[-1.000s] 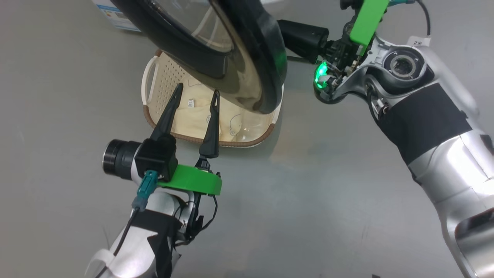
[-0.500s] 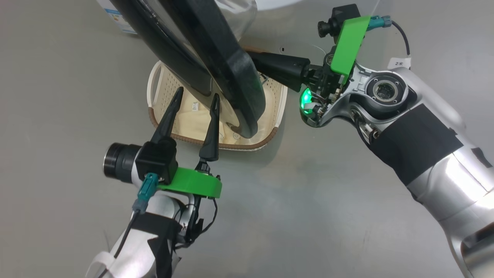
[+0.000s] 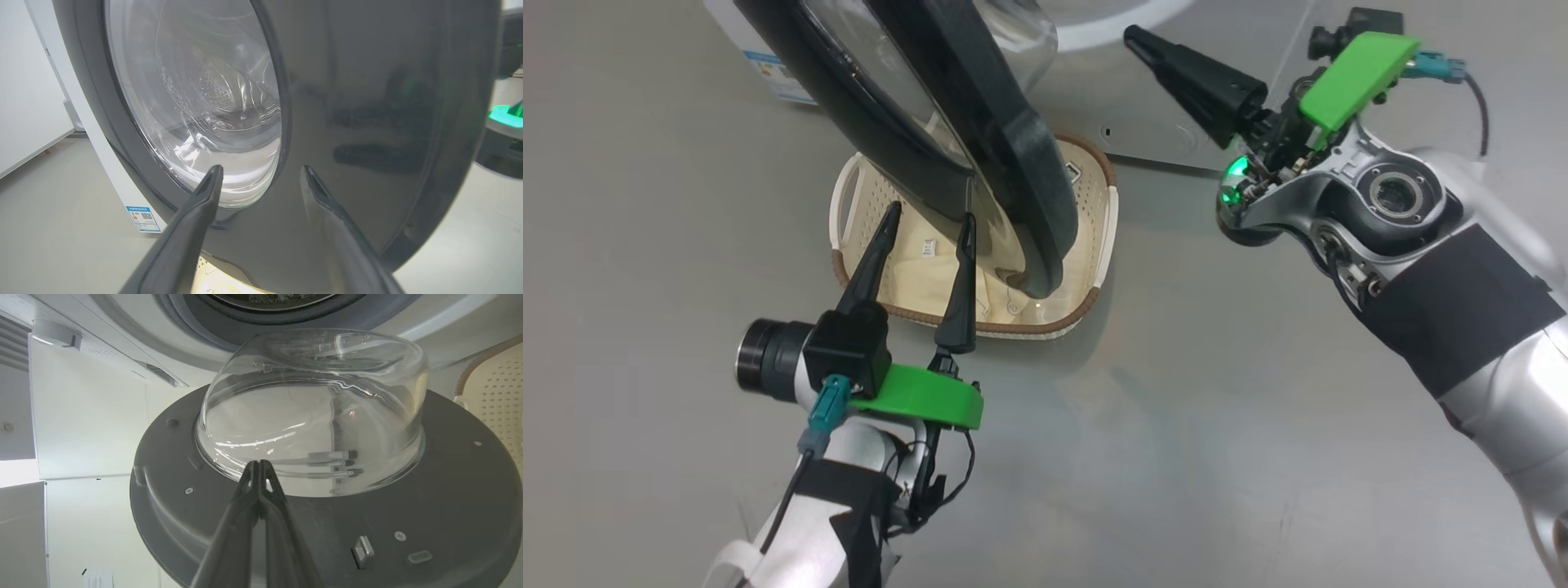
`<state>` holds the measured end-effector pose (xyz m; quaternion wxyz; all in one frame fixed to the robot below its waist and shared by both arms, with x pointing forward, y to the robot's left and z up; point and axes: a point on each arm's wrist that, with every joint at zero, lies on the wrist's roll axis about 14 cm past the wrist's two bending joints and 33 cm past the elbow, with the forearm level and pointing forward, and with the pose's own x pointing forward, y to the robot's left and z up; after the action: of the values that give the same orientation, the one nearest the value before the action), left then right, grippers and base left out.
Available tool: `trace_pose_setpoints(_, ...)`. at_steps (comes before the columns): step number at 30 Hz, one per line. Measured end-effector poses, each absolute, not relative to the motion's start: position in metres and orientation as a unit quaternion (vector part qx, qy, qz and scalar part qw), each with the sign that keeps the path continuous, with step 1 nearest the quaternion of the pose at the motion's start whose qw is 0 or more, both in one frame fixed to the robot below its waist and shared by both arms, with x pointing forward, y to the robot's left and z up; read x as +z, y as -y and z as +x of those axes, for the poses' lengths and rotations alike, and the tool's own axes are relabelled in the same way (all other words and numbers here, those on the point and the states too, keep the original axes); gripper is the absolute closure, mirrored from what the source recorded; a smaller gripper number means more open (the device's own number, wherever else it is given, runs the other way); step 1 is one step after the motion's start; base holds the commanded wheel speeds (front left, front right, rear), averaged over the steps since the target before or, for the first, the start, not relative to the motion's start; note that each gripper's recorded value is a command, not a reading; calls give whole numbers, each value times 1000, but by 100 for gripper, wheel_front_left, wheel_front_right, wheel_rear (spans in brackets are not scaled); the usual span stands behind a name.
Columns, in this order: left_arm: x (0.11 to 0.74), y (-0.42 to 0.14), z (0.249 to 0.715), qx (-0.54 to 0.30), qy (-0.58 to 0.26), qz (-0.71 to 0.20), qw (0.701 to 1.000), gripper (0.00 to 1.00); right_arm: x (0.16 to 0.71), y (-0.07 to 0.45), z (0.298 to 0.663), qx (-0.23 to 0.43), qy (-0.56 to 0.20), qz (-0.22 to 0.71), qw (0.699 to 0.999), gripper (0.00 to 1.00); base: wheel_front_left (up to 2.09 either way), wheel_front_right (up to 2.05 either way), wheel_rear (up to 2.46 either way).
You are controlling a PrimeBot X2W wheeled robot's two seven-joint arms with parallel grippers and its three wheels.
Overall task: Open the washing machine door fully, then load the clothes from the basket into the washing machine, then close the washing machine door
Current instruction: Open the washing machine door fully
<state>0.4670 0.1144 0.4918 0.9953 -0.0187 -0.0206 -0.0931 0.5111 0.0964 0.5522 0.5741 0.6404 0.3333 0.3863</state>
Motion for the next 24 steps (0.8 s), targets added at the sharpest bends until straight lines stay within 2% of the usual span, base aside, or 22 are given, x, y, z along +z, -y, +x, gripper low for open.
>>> trace_pose_setpoints(4,490,-113,465,-93,18,-21,995,0,554,-61,533,332,-265,654,626,100,0,0,0)
trace_pose_setpoints(5,490,-114,465,-93,19,-21,995,0,553,-51,538,322,-246,646,647,71,0,0,0)
trace_pose_setpoints(6,490,-115,465,-92,19,-23,995,0,553,-41,541,312,-227,637,667,25,0,0,0)
trace_pose_setpoints(7,490,-116,466,-89,19,-24,996,0,553,-32,545,303,-209,627,686,0,0,0,0)
trace_pose_setpoints(11,493,-117,467,-89,22,-23,995,0,549,1,552,264,-146,588,751,0,0,0,0)
trace_pose_setpoints(18,492,-113,461,-94,20,-21,995,0,523,49,540,210,-98,499,835,0,0,0,0)
trace_pose_setpoints(24,491,-109,457,-96,18,-24,995,0,537,122,547,152,1,353,923,0,0,0,0)
